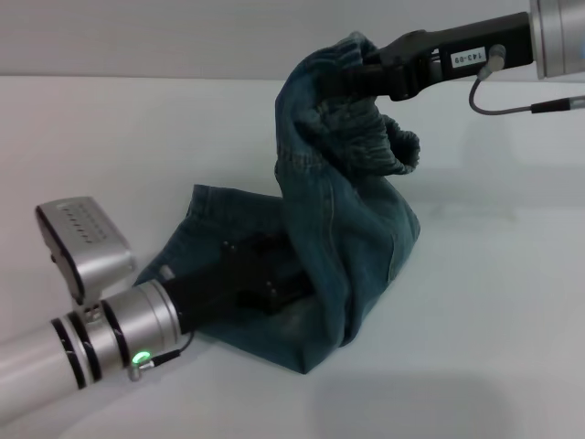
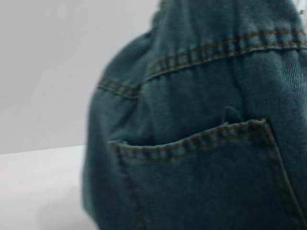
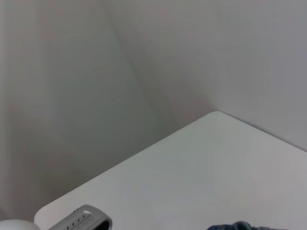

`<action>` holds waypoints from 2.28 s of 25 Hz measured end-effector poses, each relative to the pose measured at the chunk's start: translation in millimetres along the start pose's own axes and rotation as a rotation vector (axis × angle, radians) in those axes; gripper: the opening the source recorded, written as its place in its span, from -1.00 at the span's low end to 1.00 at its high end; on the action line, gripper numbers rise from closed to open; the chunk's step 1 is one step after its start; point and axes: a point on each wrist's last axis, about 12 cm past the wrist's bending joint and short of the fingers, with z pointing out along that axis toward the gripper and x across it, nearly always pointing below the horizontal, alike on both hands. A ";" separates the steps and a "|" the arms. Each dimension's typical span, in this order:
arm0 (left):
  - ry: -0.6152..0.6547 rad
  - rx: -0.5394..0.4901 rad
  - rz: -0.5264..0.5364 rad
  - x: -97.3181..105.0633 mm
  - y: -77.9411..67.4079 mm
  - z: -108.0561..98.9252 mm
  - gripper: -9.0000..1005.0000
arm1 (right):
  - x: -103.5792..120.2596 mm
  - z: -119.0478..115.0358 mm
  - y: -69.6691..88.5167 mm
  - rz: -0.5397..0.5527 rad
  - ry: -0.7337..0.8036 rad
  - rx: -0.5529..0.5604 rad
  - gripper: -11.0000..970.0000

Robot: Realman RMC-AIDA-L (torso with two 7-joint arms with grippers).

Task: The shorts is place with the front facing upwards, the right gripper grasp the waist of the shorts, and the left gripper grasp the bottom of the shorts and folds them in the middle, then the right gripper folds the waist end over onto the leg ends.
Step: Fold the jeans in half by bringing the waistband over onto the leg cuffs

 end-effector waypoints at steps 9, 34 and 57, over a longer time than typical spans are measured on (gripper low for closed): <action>0.059 0.011 -0.034 3.9 9.5 -14.3 0.39 | 5.0 -2.3 -2.8 0.013 0.003 0.017 -0.84; -0.142 -0.409 -0.052 -14.3 79.9 -89.9 0.39 | 18.0 48.0 10.0 -0.057 0.085 -0.069 -0.82; -0.106 -0.468 0.005 -8.8 75.8 -64.3 0.39 | 11.4 87.4 19.0 -0.206 0.154 -0.041 -0.03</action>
